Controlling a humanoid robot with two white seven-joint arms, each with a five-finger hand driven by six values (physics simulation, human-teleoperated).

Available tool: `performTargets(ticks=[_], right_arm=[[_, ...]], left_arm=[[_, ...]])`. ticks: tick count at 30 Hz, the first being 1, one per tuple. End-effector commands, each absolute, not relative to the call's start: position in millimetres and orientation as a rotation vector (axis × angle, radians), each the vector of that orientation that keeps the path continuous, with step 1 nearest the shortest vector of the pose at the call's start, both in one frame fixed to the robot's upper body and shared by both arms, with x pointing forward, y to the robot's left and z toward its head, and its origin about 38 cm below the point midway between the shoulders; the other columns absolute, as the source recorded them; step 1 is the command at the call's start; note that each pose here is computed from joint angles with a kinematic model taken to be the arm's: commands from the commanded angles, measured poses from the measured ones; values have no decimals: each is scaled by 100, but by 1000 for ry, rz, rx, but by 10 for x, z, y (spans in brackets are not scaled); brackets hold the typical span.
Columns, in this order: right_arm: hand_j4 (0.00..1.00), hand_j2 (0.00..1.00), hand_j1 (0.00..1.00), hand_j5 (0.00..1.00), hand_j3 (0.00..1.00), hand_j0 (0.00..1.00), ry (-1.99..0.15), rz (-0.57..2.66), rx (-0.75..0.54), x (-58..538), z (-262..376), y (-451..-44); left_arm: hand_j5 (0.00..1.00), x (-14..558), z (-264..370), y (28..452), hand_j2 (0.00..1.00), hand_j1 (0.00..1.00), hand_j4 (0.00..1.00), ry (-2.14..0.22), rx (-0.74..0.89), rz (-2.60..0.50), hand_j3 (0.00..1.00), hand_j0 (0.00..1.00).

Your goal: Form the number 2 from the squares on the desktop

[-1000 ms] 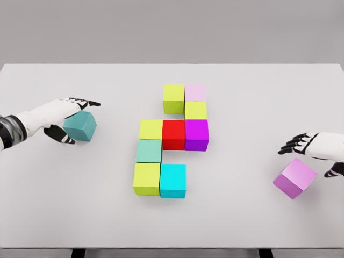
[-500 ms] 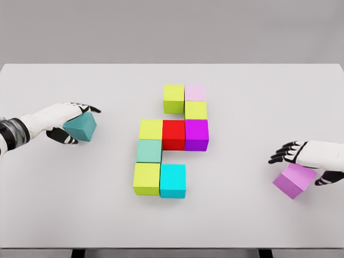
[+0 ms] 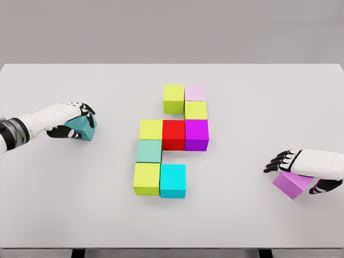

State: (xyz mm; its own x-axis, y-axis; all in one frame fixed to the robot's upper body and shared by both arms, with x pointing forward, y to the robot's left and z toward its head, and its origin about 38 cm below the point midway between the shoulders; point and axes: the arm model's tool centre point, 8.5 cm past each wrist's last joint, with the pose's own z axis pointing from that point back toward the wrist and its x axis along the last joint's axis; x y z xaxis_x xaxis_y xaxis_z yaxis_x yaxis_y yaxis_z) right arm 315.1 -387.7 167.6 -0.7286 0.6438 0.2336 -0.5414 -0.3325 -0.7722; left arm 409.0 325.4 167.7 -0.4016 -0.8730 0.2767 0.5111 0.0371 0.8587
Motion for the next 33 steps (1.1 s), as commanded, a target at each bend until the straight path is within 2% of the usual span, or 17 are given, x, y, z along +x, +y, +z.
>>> performTargets(ticks=[1,10,12,18,25,33], right_arm=[[94,94,94,94,94,94,-1151,2098,-144,3148,1666,-3876],[77,77,77,77,77,77,-1155,2097,-155,3164,1691,-3887],[70,70,70,70,70,70,-1155,2097,-155,3164,1691,-3887],[56,56,56,56,56,56,-1168,2092,-168,3193,1728,-3885],[56,56,56,56,56,56,-1204,2094,-192,3267,1821,-3837],[56,56,56,56,56,56,-1324,2120,-215,3456,2010,-3541]], left_arm=[[36,4089,1732,3202,36,36,36,-1228,428,-1612,36,36],[36,4134,1947,3088,36,36,36,-1293,422,-1613,36,36],[36,4174,2021,3053,36,36,36,-1320,429,-1606,36,36],[36,4296,2042,2740,36,36,36,-1404,393,-1584,36,36],[36,4460,2003,2614,36,36,36,-1419,411,-1566,36,36],[36,4660,1964,2365,36,36,36,-1427,404,-1575,36,36]])
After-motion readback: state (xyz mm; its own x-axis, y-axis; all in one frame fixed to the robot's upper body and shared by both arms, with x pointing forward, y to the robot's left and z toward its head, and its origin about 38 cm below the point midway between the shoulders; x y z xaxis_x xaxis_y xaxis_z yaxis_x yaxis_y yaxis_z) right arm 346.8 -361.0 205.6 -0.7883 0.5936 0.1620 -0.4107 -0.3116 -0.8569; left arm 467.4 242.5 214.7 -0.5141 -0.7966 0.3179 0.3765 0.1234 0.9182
